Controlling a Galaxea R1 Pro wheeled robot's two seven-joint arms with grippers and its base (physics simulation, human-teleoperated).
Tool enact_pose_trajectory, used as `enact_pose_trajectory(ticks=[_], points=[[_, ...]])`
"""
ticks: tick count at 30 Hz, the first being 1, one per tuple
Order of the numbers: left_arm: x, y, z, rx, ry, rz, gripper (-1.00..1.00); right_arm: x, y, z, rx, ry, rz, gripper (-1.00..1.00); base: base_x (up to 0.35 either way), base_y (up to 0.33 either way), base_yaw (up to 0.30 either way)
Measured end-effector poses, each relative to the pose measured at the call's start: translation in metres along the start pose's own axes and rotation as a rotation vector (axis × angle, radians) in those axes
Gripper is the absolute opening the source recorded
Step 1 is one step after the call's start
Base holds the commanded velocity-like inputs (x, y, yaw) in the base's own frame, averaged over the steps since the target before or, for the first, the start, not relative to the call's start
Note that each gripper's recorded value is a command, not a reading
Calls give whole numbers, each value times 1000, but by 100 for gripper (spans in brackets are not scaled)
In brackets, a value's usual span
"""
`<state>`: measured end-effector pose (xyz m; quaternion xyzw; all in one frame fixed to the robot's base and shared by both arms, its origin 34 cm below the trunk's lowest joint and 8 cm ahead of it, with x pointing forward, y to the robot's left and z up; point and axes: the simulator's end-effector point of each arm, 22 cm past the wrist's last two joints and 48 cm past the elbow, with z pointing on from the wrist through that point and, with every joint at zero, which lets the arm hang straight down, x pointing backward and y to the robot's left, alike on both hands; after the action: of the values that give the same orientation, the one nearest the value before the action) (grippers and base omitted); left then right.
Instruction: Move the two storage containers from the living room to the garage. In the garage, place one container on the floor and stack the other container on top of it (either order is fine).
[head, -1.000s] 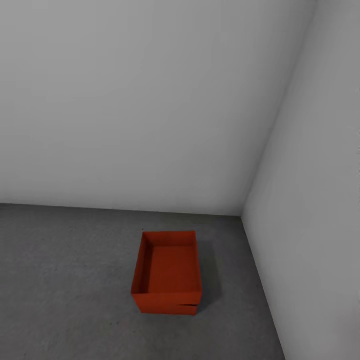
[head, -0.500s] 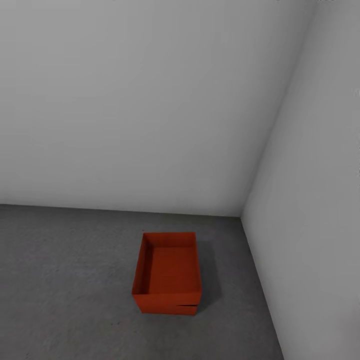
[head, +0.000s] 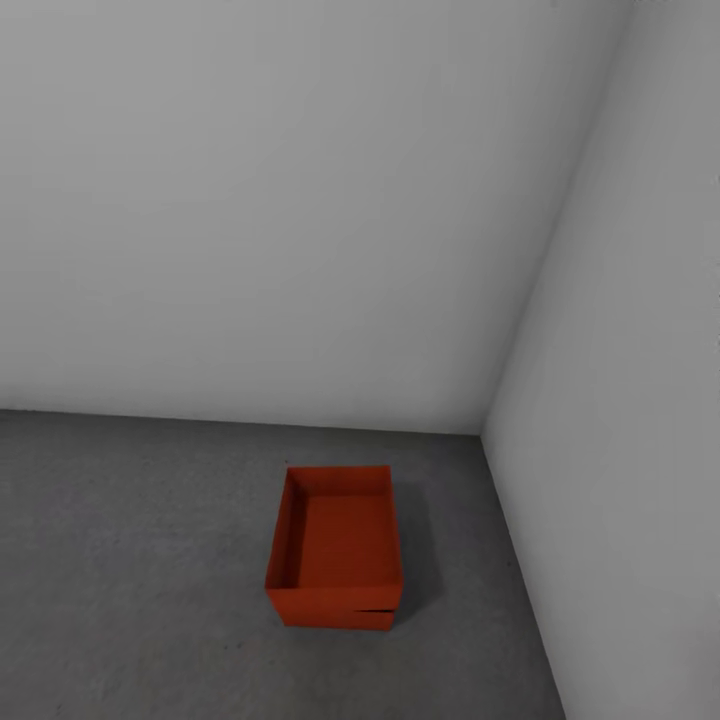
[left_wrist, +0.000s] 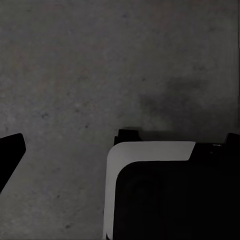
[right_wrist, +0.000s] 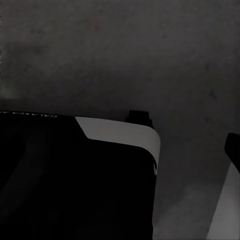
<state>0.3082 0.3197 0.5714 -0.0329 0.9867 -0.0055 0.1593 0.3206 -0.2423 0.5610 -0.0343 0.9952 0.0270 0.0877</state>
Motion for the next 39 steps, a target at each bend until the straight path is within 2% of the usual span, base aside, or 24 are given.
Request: enact_pose_trajectory(ticks=[10, 19, 25, 39], points=[[0, -4, -10, 2, 1, -2, 100, 1, 1, -10, 0, 0, 0, 100, 0, 0, 0], [1, 6, -19, -49, 1, -4, 100, 3, 1, -19, 0, 1, 0, 100, 0, 0, 0], [2, -1, -24, -48, 0, -6, 100, 4, 2, -25, 0, 1, 0, 100, 0, 0, 0], [2, -3, -24, -47, 1, -10, 100, 4, 2, -25, 0, 1, 0, 100, 0, 0, 0]])
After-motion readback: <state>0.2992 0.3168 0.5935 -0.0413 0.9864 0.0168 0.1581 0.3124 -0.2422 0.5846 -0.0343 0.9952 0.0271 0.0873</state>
